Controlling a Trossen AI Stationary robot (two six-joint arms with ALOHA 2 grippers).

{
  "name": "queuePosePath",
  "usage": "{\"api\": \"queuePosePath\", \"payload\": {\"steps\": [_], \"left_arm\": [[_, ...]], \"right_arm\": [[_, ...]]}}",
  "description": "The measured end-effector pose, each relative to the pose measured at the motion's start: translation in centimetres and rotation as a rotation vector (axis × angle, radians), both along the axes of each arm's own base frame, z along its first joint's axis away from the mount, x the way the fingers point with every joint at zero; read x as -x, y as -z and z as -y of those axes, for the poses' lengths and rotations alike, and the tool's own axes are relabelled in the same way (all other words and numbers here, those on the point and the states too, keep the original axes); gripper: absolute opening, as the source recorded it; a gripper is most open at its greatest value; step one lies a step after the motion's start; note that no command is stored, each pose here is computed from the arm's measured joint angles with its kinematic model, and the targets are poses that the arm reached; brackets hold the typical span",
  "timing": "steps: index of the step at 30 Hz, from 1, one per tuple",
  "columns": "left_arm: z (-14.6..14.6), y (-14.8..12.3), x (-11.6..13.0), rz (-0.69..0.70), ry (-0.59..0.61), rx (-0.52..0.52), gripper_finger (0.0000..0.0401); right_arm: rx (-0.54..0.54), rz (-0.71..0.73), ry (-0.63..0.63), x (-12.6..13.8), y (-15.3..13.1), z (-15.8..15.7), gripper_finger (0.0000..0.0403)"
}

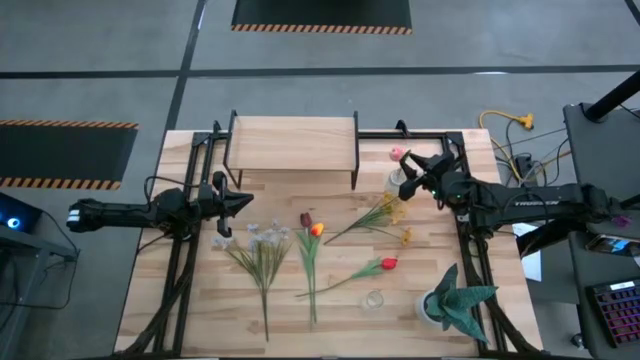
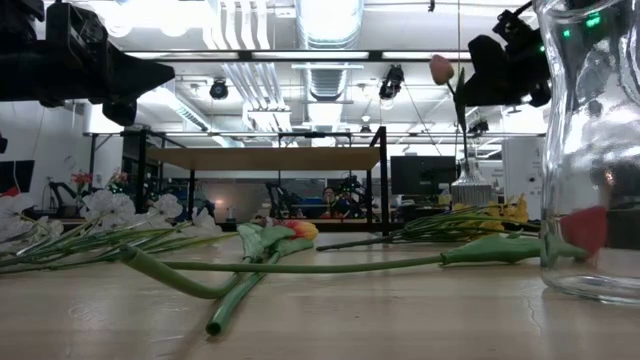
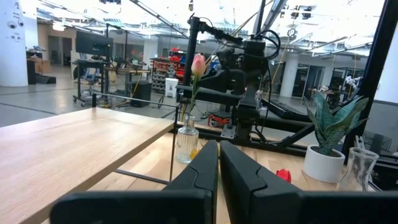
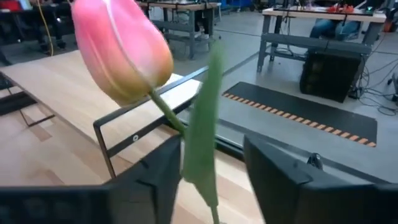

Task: Pick and place flowers into a vace then onto a shelf
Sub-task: Put the pink tulip into the top transparent vase, then put the yellow flowers into the bottom transparent vase

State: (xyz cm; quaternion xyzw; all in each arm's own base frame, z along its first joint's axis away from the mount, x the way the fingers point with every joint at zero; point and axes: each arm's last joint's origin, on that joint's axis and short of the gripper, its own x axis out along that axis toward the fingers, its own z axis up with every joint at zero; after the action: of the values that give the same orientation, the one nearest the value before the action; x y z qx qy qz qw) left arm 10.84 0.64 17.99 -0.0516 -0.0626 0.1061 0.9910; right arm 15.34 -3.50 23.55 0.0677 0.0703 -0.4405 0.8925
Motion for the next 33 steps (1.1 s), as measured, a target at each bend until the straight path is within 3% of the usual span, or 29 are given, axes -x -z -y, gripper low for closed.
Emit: {"api": "queuePosePath", "payload": {"steps": [4, 8, 15, 19, 23, 28, 33], "left_arm": [[0.0, 0.0, 0.0, 0.0, 0.0, 0.0, 0.0], [0.0, 0.0, 0.0, 0.0, 0.0, 0.0, 0.0], [0.0, 0.0, 0.0, 0.0, 0.0, 0.0, 0.0], [0.0, 0.0, 0.0, 0.0, 0.0, 0.0, 0.0], [0.0, 0.0, 0.0, 0.0, 0.0, 0.0, 0.0], [0.0, 0.0, 0.0, 0.0, 0.0, 0.0, 0.0], [0.0, 0.0, 0.0, -0.001, 0.001, 0.0, 0.0]], "right_arm": [[0.016, 0.035, -0.005, 0.1, -1.4, -0.1, 0.0227], [0.098, 0.018, -0.037, 0.1, -3.9, -0.3, 0.0259], [0.157, -0.009, -0.127, 0.5, -8.3, -0.9, 0.0285], [0.087, 0.011, -0.278, 0.8, -9.8, -1.2, 0.028], [-0.001, 0.069, -0.53, 0.5, -10.3, -1.9, 0.0268], [-0.198, 0.122, -0.734, -0.1, -9.9, -2.6, 0.0249], [-0.348, 0.031, -0.936, -1.0, -8.6, -3.9, 0.023]]}}
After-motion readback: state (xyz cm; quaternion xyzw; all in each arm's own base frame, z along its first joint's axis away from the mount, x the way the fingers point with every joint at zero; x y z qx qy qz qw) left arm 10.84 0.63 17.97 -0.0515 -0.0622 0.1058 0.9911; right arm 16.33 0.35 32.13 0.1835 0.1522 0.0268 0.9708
